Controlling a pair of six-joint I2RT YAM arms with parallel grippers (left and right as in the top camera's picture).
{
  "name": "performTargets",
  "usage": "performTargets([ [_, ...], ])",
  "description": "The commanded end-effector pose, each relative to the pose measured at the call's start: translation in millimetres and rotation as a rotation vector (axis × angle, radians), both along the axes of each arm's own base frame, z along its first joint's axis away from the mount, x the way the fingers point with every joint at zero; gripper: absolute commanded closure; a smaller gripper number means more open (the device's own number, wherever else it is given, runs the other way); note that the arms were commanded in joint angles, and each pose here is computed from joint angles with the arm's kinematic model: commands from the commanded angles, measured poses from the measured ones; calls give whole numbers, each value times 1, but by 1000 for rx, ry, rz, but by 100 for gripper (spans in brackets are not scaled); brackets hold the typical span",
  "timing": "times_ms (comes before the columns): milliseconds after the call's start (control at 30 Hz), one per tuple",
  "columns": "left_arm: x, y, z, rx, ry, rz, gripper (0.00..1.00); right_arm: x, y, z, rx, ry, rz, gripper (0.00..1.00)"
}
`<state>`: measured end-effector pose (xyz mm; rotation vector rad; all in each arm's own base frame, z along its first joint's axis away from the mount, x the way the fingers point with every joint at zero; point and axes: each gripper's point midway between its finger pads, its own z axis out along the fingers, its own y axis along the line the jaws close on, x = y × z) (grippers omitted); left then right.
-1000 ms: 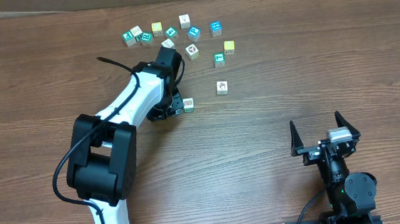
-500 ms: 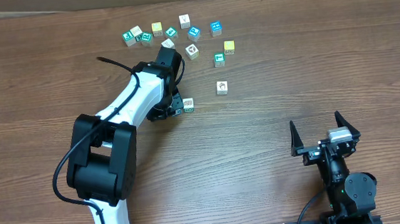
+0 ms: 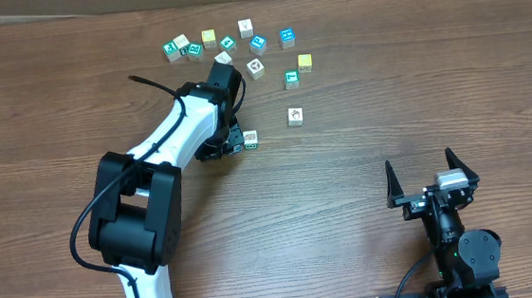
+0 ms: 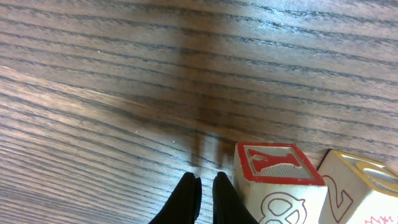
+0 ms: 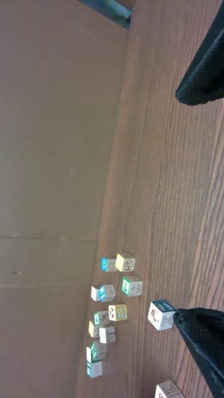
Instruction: Form a horizontal line
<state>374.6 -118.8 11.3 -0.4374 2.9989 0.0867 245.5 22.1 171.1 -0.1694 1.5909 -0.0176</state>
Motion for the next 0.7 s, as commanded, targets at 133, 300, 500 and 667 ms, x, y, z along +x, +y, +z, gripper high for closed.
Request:
performTargets([
  [133, -1, 4, -5, 22, 3, 21, 93, 0, -1, -2, -3, -5, -1, 0],
  [300, -1, 4, -5, 22, 3, 21, 92, 0, -1, -2, -3, -5, -1, 0],
  [500, -1, 4, -5, 22, 2, 21, 92, 0, -1, -2, -3, -5, -1, 0],
  [667, -1, 4, -5, 22, 2, 21, 92, 0, -1, -2, -3, -5, -1, 0],
])
